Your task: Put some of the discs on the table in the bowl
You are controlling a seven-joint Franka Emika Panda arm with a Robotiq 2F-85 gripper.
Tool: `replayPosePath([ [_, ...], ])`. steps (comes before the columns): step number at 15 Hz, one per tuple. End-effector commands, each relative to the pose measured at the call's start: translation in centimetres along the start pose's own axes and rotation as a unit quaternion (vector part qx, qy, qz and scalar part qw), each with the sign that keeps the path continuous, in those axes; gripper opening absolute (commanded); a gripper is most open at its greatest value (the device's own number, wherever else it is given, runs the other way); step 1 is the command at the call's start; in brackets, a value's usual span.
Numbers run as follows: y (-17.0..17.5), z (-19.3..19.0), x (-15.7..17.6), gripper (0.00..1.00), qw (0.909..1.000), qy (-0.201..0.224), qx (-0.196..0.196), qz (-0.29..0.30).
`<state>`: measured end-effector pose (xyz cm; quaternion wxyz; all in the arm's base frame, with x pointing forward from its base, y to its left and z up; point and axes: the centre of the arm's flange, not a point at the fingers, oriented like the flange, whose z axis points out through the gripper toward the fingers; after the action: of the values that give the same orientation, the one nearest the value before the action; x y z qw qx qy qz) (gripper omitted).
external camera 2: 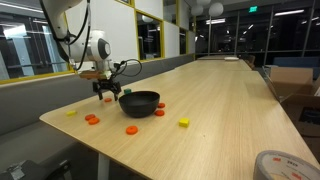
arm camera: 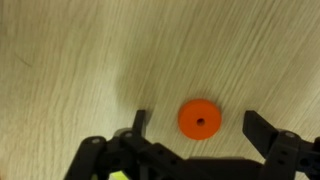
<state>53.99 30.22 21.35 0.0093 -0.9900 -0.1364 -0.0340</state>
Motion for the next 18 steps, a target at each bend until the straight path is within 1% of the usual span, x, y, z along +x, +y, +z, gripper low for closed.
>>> replayPosePath([
  [1,-0.3,-0.5,0.6,0.73,0.9998,0.007,-0.013,-0.009],
  [2,-0.4,-0.5,0.5,0.66,0.9998,0.008,-0.015,-0.01],
  [3,-0.3,-0.7,0.6,0.56,0.9997,0.01,-0.017,-0.011],
  [5,-0.4,-1.0,0.6,0.42,0.9996,0.013,-0.02,-0.013],
  [6,-0.5,-1.2,0.6,0.34,0.9996,0.014,-0.022,-0.014],
  [8,-0.6,-1.7,0.4,0.2,0.9993,0.017,-0.03,-0.017],
  [10,-0.3,-2.3,0.2,0.24,0.9985,0.026,-0.045,-0.019],
  [13,1.1,-3.9,0.1,0.24,0.9961,0.047,-0.074,-0.002],
  [16,4.1,-6.2,-0.1,0.24,0.9899,0.075,-0.114,0.038],
  [18,6.5,-7.4,-0.3,0.24,0.9841,0.086,-0.14,0.067],
])
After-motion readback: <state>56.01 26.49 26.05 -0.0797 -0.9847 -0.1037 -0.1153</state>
